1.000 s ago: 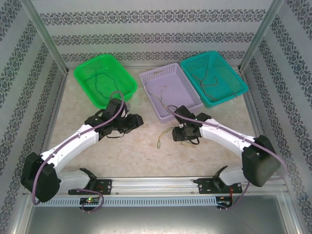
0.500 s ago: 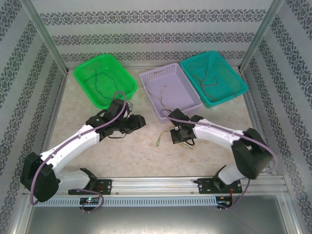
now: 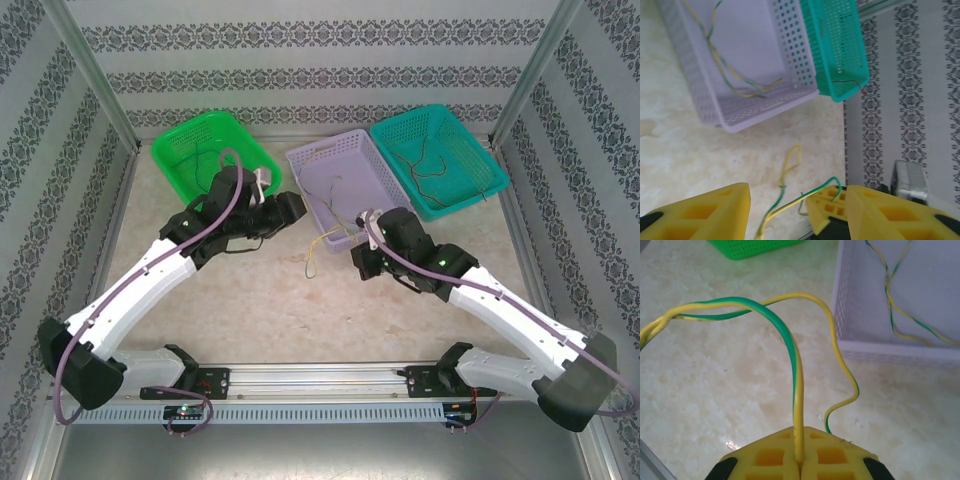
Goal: Untangle the cables
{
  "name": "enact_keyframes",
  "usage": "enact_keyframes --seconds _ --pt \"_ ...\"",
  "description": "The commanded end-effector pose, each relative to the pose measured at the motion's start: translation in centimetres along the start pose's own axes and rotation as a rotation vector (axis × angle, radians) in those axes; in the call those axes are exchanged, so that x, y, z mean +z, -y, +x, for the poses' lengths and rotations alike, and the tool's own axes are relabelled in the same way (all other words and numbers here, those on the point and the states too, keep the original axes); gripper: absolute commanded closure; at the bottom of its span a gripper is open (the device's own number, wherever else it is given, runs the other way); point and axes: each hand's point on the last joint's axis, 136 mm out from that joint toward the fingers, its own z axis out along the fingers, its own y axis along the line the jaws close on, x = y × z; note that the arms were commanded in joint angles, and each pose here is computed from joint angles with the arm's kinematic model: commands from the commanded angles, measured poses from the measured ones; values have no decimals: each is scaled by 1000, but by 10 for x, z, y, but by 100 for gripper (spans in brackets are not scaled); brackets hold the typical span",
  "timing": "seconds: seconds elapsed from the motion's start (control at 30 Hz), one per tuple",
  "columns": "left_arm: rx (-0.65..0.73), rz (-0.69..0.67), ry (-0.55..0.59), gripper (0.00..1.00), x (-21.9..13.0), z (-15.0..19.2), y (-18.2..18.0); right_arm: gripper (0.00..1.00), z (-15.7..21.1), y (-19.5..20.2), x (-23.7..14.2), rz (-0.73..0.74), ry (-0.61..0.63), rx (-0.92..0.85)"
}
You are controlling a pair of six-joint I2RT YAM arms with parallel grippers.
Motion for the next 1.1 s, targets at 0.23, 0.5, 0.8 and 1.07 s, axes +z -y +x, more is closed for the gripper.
enact_keyframes --seconds 0.23,0.5,0.8,1.07 --pt "31 -98 -247 48 33 36 -34 100 -19 -32 -9 -175 41 -119" --pt "66 -14 -348 51 52 47 -28 100 -8 -46 -9 -235 10 -171" --pt "73 -7 -406 74 59 55 -36 100 -5 -51 -11 -268 0 -179" --pt "84 13 -274 100 43 24 -20 100 7 -53 -6 -298 -50 -148"
